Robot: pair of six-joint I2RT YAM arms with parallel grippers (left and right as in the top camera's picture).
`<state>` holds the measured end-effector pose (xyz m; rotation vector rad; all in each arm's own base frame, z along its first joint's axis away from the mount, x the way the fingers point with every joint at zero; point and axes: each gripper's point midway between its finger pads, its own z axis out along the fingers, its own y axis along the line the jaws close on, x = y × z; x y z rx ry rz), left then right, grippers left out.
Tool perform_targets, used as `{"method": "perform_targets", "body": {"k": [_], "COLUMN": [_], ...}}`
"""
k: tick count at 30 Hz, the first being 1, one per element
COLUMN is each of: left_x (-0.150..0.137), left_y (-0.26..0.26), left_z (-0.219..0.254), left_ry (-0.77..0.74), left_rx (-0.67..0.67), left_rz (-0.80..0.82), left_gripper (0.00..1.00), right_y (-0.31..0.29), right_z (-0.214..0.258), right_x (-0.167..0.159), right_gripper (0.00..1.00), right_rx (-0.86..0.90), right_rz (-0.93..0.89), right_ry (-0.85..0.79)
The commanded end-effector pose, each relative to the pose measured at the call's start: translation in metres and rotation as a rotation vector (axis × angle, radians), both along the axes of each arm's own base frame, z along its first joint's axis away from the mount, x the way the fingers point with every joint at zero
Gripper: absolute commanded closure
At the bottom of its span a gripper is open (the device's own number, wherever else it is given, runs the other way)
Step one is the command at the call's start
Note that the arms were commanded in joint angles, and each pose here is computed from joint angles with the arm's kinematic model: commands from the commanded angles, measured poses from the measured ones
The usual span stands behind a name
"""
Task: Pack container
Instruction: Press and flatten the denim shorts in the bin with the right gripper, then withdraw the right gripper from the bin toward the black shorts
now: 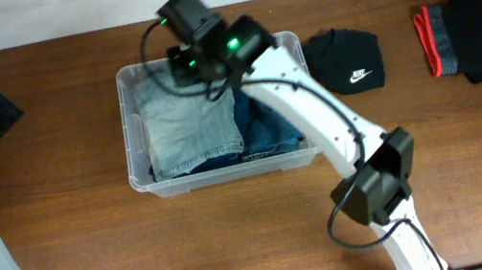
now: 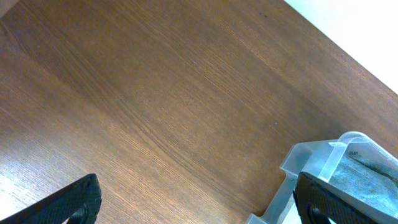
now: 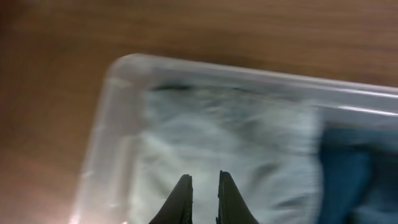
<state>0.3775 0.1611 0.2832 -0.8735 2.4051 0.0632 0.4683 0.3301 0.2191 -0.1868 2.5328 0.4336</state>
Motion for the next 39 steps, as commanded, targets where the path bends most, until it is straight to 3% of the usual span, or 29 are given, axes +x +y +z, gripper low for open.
{"method": "perform_targets", "body": {"k": [1, 11, 19, 27, 33, 39], "left_x": [0.0, 0.0, 0.0, 0.0, 0.0, 0.0], "left_y": [0.002, 0.002, 0.002, 0.003, 0.002, 0.002], "left_z": [-0.006, -0.006, -0.006, -0.006, -0.006, -0.006], "left_ry": [0.016, 0.016, 0.016, 0.015, 0.016, 0.016], "left_rx": [-0.005, -0.005, -0.005, -0.004, -0.005, -0.005], "left_rz": [0.011, 0.011, 0.011, 0.011, 0.011, 0.011], "left_gripper": [0.01, 0.01, 0.01, 0.01, 0.01, 0.01], "right_y": [-0.017, -0.003, -0.025, -0.032, -0.033, -0.028], "right_z": [-0.038, -0.119, -0.163, -0.061, 0.021, 0.027], "right_x": [0.01, 0.004, -0.015, -0.005, -0.021, -0.062], "right_gripper": [0.91, 0.92, 0.92, 0.92, 0.91, 0.91], "right_rx": [-0.063, -0.022, -0.123, -0.112, -0.064, -0.068], "right_rz": [-0.033, 0.018, 0.016, -0.006, 0.005, 0.078], "right_ry": [0.056, 0.162, 0.232, 0.087, 0.014, 0.127]}}
